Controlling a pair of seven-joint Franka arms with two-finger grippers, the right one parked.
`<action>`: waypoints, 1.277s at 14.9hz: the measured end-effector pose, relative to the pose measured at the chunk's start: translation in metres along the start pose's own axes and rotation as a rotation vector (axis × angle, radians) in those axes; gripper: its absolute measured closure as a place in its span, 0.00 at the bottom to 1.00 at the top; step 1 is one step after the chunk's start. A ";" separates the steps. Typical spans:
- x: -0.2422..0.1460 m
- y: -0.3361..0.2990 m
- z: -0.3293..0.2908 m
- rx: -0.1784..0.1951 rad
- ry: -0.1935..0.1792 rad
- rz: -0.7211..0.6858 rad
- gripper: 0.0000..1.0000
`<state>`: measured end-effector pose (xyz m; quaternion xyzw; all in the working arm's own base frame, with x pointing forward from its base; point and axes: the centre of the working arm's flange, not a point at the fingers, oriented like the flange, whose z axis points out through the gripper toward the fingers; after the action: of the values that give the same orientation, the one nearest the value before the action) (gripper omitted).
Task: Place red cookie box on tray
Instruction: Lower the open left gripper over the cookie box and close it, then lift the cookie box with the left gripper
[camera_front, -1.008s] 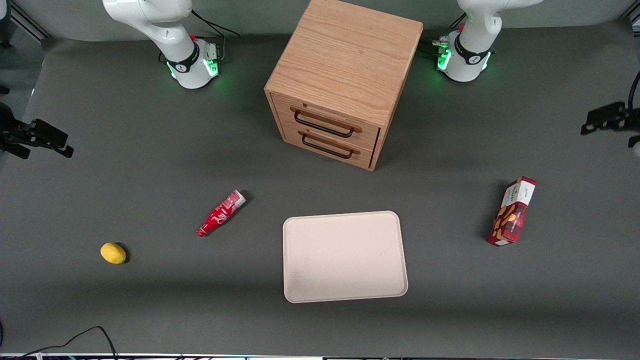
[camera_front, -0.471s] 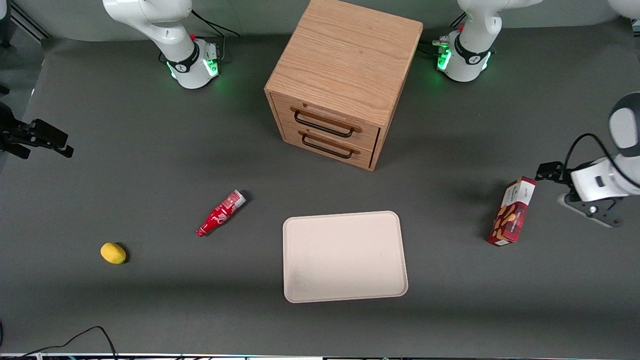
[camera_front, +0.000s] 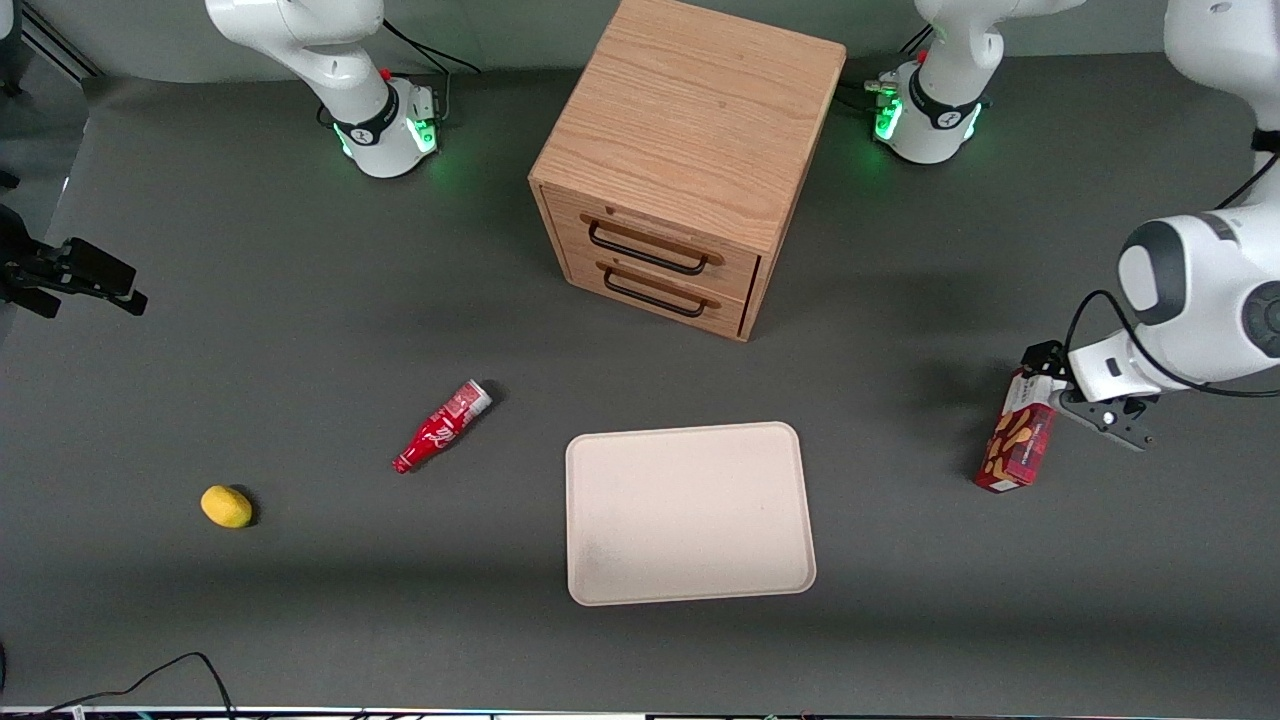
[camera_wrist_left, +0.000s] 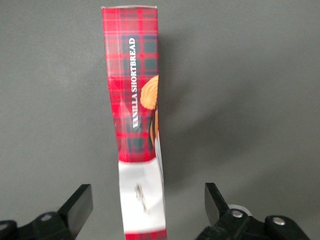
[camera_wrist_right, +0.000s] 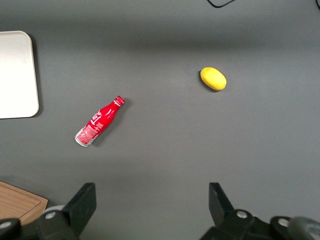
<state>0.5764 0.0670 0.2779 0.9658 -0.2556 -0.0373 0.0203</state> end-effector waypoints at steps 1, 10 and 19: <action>0.001 0.000 0.013 0.007 0.012 -0.001 0.00; 0.010 -0.002 0.062 0.001 0.076 -0.049 0.38; 0.017 -0.006 0.038 -0.013 0.078 -0.054 0.75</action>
<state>0.5915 0.0631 0.2390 0.9730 -0.2281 -0.0017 0.0358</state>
